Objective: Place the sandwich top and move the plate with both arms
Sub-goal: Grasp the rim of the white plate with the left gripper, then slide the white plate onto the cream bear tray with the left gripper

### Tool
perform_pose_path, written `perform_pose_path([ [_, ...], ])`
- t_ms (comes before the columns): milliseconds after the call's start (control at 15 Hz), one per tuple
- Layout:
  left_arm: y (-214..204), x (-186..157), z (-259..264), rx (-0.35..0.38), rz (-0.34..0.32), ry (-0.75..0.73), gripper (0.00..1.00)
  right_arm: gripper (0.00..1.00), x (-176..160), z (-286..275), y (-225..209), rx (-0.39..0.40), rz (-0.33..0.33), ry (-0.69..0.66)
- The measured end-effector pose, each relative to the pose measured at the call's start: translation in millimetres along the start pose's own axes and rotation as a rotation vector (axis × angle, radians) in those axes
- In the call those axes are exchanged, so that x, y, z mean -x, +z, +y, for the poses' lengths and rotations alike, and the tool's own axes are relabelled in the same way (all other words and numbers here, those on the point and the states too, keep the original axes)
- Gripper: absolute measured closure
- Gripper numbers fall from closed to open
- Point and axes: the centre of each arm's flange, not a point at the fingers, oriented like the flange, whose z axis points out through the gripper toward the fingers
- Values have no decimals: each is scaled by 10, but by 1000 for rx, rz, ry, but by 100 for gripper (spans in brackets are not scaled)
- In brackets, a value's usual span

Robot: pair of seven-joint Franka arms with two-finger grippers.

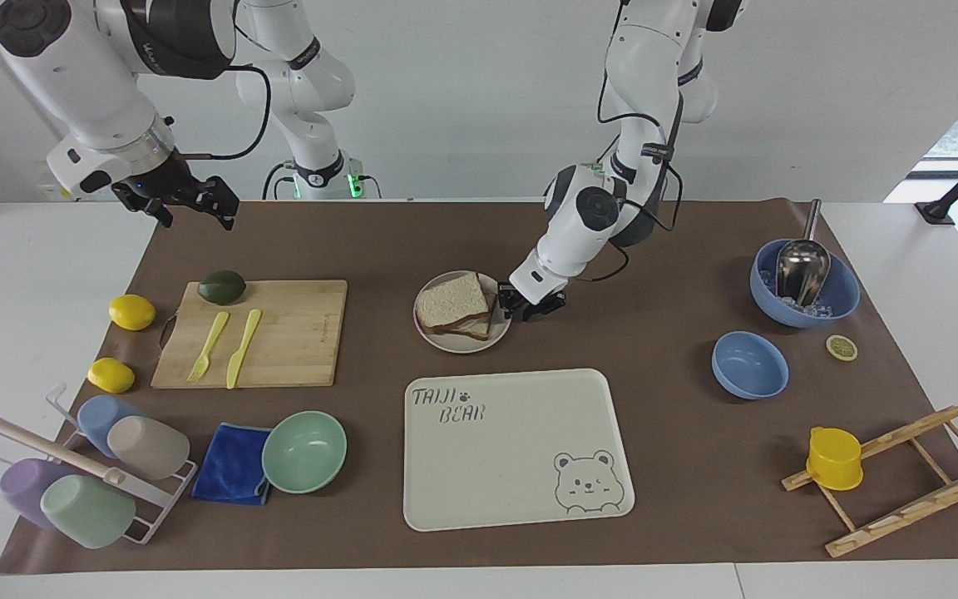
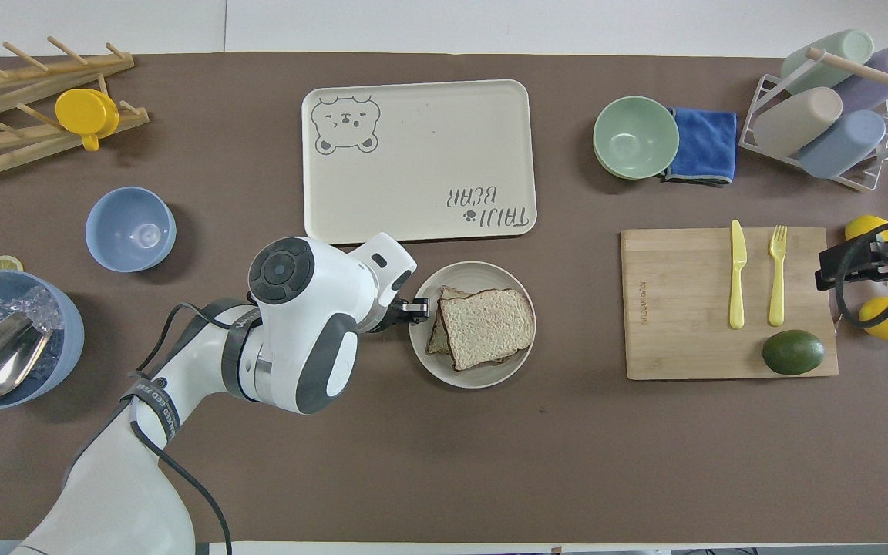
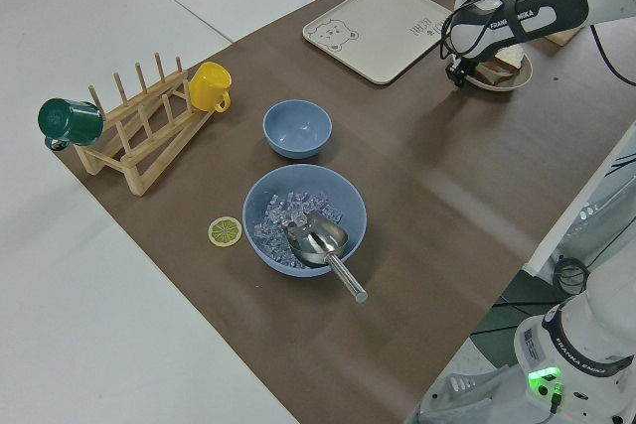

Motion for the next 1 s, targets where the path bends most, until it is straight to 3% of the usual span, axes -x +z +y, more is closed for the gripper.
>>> perform_pose_path([
  [67, 10, 11, 21, 1, 0, 2, 71, 0, 0, 4, 3, 0, -1, 1],
  [133, 28, 30, 48, 1, -3, 1, 72, 0, 0, 5, 4, 0, -1, 1],
  [267, 51, 55, 88, 2, -7, -9, 91, 0, 0, 5, 5, 0, -1, 1],
  [333, 30, 64, 109, 6, -4, -8, 96, 0, 0, 5, 5, 0, -1, 1],
  [733, -6, 27, 73, 10, -1, -24, 96, 0, 0, 5, 6, 0, -2, 1],
  [1000, -634, -430, -267, 45, -10, -109, 96, 0, 0, 5, 6, 0, -2, 1],
])
